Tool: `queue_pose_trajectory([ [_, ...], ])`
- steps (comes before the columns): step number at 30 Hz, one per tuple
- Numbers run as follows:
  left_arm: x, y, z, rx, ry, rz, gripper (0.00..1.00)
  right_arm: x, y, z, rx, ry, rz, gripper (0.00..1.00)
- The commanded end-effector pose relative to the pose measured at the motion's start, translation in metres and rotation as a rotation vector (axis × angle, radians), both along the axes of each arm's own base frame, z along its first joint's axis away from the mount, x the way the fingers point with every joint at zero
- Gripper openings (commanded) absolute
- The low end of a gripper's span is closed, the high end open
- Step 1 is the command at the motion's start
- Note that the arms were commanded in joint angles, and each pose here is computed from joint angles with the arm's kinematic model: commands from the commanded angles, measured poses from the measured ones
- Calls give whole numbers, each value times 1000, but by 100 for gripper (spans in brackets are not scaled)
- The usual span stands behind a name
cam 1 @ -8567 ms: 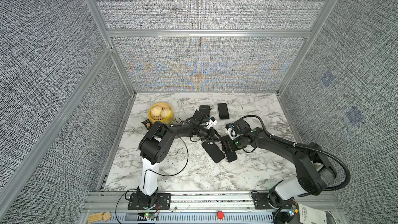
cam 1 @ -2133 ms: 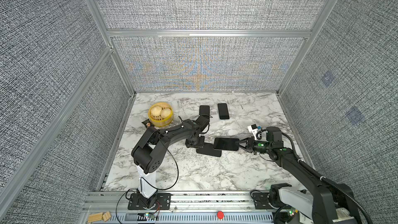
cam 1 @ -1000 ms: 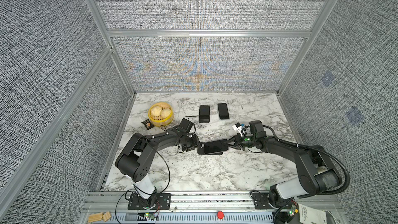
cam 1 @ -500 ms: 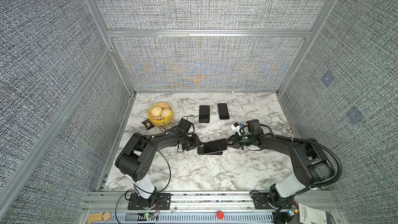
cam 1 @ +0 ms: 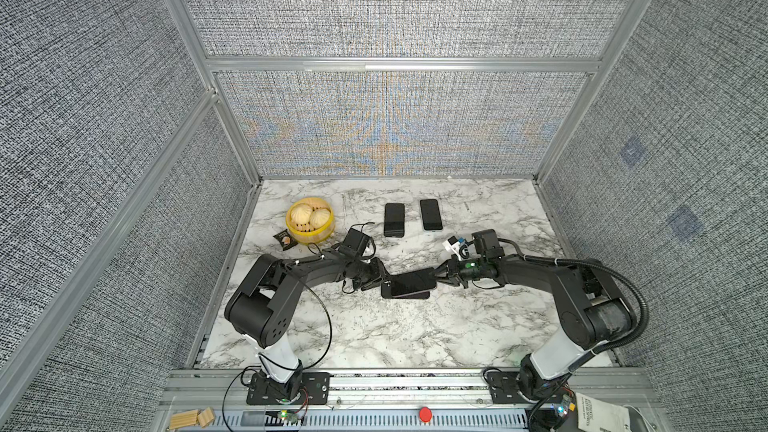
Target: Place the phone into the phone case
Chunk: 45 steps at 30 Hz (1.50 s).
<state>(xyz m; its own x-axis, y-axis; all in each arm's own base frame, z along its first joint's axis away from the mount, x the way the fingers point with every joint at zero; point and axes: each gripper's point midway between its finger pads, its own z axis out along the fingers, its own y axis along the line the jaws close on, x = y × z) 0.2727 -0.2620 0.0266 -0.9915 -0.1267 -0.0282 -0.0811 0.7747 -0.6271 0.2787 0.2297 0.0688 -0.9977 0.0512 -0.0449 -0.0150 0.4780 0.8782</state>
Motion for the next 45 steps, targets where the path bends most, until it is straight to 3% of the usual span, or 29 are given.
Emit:
queue_pose_trajectory([
  [1, 1, 0, -1, -2, -5, -2, 47, -2, 0, -7, -20, 10, 9, 0],
  [22, -5, 3, -2, -9, 1, 8, 44, 0, 11, -29, -40, 40, 22, 0],
  [45, -20, 7, -10, -36, 30, 23, 44, -11, 6, -52, -184, 58, 37, 11],
])
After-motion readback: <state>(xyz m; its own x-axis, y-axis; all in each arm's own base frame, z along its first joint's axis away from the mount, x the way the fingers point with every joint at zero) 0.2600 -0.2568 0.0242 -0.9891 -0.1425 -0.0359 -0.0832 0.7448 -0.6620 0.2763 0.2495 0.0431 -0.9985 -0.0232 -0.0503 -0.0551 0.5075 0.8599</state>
